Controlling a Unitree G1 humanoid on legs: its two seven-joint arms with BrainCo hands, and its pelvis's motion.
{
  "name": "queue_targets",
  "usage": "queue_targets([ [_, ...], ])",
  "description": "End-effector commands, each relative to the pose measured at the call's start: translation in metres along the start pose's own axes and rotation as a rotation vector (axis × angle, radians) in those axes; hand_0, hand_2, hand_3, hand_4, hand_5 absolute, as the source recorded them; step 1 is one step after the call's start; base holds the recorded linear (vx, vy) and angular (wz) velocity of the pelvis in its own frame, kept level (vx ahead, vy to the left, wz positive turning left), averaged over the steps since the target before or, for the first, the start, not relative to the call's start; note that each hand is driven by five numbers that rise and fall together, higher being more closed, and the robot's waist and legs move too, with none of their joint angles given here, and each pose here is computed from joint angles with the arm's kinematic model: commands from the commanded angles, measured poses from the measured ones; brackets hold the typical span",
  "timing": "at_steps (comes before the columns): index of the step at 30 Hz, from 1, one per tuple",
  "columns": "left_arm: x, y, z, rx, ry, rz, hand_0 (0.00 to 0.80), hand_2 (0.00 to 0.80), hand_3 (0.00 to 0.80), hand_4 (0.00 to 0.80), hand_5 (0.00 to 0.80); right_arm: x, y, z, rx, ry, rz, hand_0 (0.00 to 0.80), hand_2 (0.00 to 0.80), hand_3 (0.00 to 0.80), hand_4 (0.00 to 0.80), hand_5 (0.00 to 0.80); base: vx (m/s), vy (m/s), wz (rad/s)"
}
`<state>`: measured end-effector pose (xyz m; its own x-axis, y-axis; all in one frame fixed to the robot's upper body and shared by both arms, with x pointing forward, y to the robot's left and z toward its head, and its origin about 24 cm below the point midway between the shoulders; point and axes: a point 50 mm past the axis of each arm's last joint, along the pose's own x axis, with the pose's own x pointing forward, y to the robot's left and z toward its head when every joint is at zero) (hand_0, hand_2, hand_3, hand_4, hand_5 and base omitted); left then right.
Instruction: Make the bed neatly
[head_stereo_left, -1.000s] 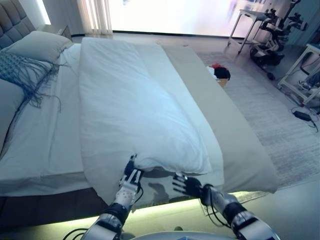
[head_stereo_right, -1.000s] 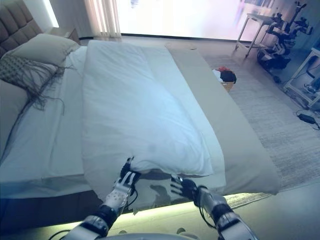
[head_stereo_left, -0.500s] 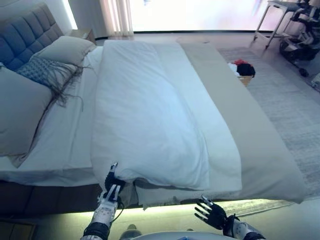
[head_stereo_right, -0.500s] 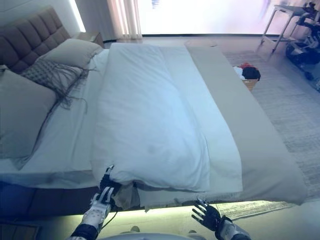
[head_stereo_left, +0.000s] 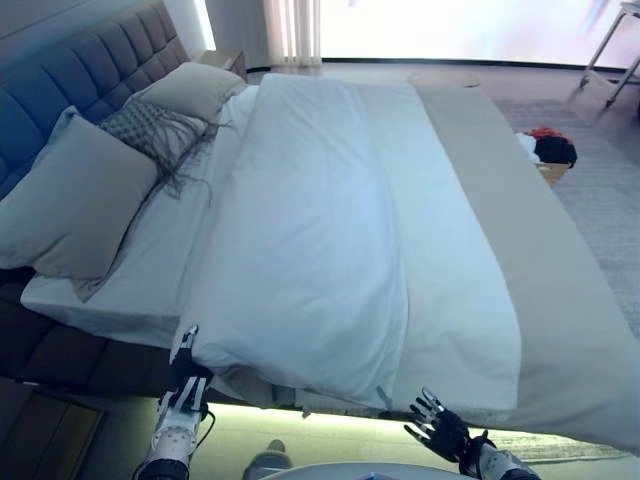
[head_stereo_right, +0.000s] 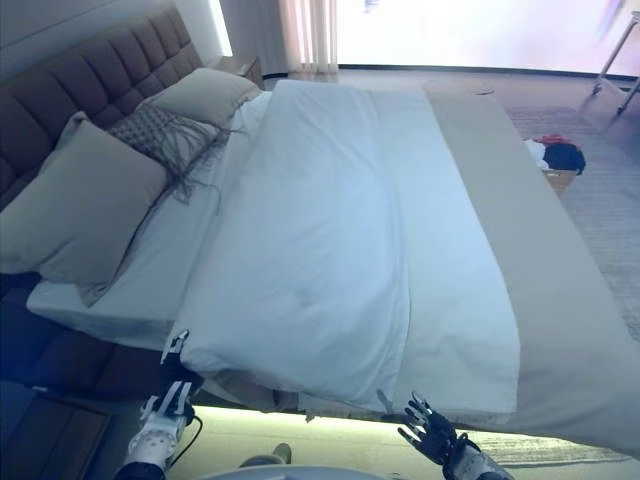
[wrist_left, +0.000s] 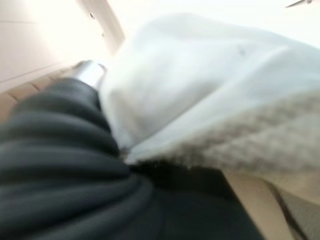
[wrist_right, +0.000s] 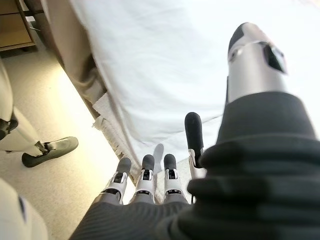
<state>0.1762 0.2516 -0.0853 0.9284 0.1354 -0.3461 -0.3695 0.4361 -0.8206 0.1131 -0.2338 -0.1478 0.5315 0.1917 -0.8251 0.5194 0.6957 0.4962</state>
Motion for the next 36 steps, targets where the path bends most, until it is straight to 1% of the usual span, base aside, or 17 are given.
queue_targets([
  [1, -0.012, 0.009, 0.085, 0.055, -0.305, -0.043, 0.8, 0.8, 0.8, 0.8, 0.8, -0.001, -0.001, 0.013, 0.048, -0.06, 0.007, 0.0, 0.0, 0.0, 0.0, 0.0, -0.018, 0.05, 0.07],
  [4, -0.027, 0.033, 0.105, 0.017, -0.387, 0.07, 0.8, 0.8, 0.8, 0.8, 0.8, -0.001, -0.002, 0.017, 0.041, -0.065, 0.006, 0.0, 0.0, 0.0, 0.0, 0.0, -0.014, 0.064, 0.09],
  [8, -0.045, 0.054, 0.134, -0.01, -0.483, 0.203, 0.8, 0.8, 0.8, 0.8, 0.8, -0.002, -0.001, 0.022, 0.026, -0.075, 0.01, 0.0, 0.0, 0.0, 0.0, 0.0, -0.016, 0.071, 0.0],
  [9, -0.053, 0.062, 0.143, -0.019, -0.514, 0.258, 0.8, 0.8, 0.8, 0.8, 0.8, -0.002, -0.002, 0.023, 0.018, -0.078, 0.009, 0.0, 0.0, 0.0, 0.0, 0.0, -0.018, 0.087, -0.02],
  [13, -0.069, 0.076, 0.157, -0.053, -0.562, 0.382, 0.8, 0.8, 0.8, 0.8, 0.8, -0.004, -0.005, 0.024, -0.001, -0.079, -0.005, 0.0, 0.0, 0.0, 0.0, 0.0, -0.008, 0.091, -0.04],
  [19, -0.07, 0.079, 0.158, -0.051, -0.544, 0.414, 0.8, 0.8, 0.8, 0.8, 0.8, -0.012, -0.017, 0.032, -0.014, -0.083, -0.044, 0.0, 0.0, 0.0, 0.0, 0.0, 0.002, 0.101, -0.03],
  [24, -0.065, 0.079, 0.146, -0.037, -0.49, 0.41, 0.8, 0.8, 0.8, 0.8, 0.8, -0.015, -0.02, 0.037, -0.03, -0.092, -0.055, 0.0, 0.0, 0.0, 0.0, 0.0, -0.019, 0.113, 0.0],
  [28, -0.045, 0.07, 0.129, -0.046, -0.446, 0.366, 0.8, 0.8, 0.8, 0.8, 0.8, -0.014, -0.013, 0.053, -0.082, -0.121, -0.037, 0.0, 0.0, 0.0, 0.0, 0.0, -0.113, 0.171, -0.01],
  [32, -0.022, 0.054, 0.121, -0.095, -0.458, 0.335, 0.8, 0.8, 0.8, 0.8, 0.8, -0.011, 0.007, 0.079, -0.133, -0.197, 0.016, 0.0, 0.0, 0.0, 0.0, 0.0, -0.242, 0.119, 0.05],
  [36, -0.005, 0.041, 0.116, -0.148, -0.473, 0.322, 0.8, 0.8, 0.8, 0.8, 0.8, -0.008, 0.027, 0.101, -0.167, -0.252, 0.076, 0.0, 0.0, 0.0, 0.0, 0.0, -0.193, 0.064, 0.18],
])
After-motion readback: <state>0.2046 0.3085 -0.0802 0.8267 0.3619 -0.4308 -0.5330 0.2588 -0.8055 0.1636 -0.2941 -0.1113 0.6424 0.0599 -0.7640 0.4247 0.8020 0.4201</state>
